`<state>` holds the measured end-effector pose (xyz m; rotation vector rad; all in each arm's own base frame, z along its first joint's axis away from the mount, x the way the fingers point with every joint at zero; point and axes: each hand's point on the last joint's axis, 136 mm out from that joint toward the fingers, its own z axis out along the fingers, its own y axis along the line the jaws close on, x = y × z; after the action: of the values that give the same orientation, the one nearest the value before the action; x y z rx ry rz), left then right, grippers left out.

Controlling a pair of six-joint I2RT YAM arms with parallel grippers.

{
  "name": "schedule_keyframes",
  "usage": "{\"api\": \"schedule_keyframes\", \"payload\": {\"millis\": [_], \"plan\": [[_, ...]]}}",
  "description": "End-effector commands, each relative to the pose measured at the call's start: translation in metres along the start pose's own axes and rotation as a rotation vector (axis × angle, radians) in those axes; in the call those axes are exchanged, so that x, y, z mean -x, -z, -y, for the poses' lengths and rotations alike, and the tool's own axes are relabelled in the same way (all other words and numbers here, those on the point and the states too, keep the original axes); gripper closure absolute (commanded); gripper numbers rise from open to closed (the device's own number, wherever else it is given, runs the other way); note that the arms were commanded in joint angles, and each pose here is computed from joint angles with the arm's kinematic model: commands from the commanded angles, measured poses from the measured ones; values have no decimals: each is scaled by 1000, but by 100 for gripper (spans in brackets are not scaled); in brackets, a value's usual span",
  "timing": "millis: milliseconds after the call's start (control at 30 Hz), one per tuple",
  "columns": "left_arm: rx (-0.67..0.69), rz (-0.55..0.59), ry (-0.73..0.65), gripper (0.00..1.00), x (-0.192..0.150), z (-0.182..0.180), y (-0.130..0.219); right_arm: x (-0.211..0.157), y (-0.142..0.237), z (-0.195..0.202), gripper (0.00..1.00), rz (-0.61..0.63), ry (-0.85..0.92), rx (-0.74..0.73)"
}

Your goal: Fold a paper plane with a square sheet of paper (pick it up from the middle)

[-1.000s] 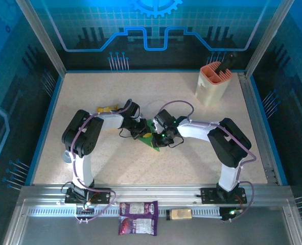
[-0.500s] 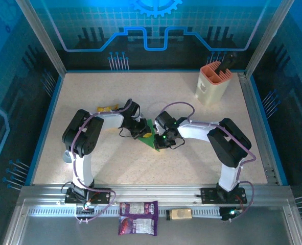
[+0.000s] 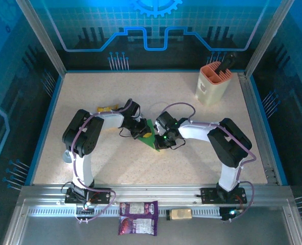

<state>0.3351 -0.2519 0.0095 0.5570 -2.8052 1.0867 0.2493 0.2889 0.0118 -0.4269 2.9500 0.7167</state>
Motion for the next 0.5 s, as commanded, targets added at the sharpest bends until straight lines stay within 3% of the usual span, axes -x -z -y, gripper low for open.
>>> {"api": "schedule_keyframes", "payload": {"millis": [0, 233, 467], "plan": [[381, -3, 163, 97, -15, -112, -17, -44, -8, 33, 91, -129, -63, -77], [382, -3, 161, 97, -14, -112, -17, -65, 3, 46, 90, -137, -78, -74], [373, -2, 157, 97, -14, -108, -17, -42, 23, 27, 89, -43, -31, -20]]}}
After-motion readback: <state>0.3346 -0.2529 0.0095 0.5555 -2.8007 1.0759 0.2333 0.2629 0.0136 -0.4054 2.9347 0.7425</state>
